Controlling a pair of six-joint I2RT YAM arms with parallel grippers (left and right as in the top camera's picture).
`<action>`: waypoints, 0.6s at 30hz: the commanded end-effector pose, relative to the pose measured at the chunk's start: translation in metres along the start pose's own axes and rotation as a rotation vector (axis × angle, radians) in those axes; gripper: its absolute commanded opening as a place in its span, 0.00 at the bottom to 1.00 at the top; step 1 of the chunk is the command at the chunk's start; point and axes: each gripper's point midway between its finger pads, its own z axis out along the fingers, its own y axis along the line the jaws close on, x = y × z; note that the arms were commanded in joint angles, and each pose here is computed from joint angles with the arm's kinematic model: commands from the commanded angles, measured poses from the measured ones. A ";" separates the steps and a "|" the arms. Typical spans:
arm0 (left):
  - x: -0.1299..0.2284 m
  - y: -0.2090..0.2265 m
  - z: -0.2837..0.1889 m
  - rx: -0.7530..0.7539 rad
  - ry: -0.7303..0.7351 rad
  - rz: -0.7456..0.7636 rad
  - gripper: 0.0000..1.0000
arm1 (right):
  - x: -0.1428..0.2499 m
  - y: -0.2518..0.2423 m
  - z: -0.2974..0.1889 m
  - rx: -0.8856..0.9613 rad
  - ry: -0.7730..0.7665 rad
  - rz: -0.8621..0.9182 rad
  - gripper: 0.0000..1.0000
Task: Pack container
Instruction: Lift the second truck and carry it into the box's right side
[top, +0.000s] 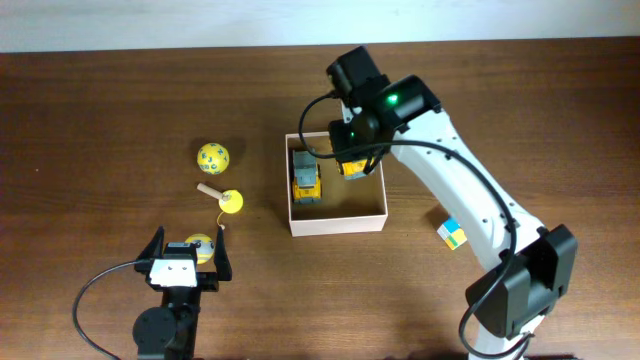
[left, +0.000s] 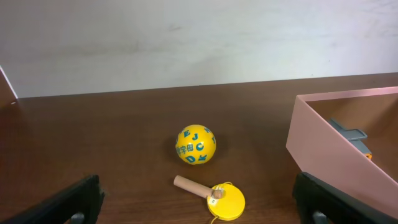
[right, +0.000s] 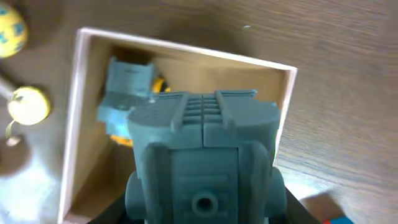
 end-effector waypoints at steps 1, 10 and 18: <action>0.002 0.000 0.000 0.002 0.003 0.016 0.99 | 0.006 -0.020 0.017 0.118 0.004 0.091 0.39; 0.002 0.000 0.000 0.002 0.003 0.016 0.99 | 0.026 -0.021 0.061 0.110 0.033 0.106 0.39; 0.002 0.000 0.000 0.002 0.003 0.016 0.99 | 0.031 -0.018 0.083 0.084 0.011 0.113 0.39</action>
